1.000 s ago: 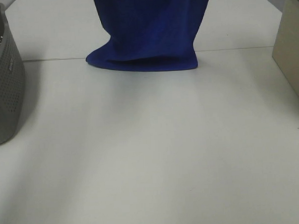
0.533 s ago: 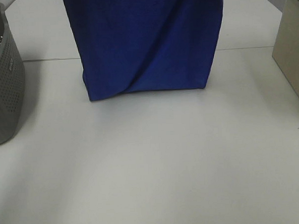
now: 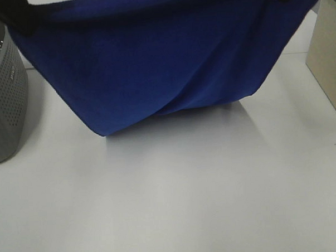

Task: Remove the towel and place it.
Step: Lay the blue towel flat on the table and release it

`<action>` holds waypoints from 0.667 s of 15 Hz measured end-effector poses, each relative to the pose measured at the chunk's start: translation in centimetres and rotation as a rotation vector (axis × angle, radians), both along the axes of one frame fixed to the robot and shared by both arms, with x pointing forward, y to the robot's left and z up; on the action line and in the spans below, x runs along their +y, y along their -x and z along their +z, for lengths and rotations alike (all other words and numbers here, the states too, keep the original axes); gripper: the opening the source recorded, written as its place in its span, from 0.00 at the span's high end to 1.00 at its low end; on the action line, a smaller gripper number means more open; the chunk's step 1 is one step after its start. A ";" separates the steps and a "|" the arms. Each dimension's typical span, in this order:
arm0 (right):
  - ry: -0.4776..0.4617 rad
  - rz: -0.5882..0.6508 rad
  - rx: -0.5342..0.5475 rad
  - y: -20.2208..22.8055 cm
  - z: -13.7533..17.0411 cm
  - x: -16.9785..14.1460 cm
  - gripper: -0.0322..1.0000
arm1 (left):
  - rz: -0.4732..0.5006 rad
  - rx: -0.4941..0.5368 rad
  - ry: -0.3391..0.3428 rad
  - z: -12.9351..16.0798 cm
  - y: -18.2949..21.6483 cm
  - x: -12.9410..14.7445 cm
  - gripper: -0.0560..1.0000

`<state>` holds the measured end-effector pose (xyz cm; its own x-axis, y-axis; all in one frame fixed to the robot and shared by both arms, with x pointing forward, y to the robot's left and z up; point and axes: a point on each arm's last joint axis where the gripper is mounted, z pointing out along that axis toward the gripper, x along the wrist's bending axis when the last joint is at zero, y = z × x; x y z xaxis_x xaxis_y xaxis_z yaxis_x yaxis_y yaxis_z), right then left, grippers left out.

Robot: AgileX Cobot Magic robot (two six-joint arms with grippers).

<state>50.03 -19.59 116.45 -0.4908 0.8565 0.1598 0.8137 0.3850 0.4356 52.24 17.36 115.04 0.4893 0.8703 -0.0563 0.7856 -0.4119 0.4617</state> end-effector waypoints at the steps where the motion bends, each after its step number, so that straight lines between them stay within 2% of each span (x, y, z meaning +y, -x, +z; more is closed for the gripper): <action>1: -0.010 -0.002 0.020 0.5 -0.4 0.0 0.96 | -0.004 0.010 -0.006 -0.4 1.1 0.5 0.95; 5: -0.081 -0.010 0.218 3.7 -4.8 0.1 0.96 | -0.079 0.055 -0.019 -2.3 5.4 1.9 0.95; 9: -0.098 -0.024 0.396 6.4 -9.1 -0.1 0.96 | -0.087 0.196 -0.005 -6.2 7.8 2.3 0.95; 10: -0.098 -0.033 0.469 7.2 -10.9 -0.2 0.96 | -0.084 0.267 0.007 -7.9 8.8 2.4 0.95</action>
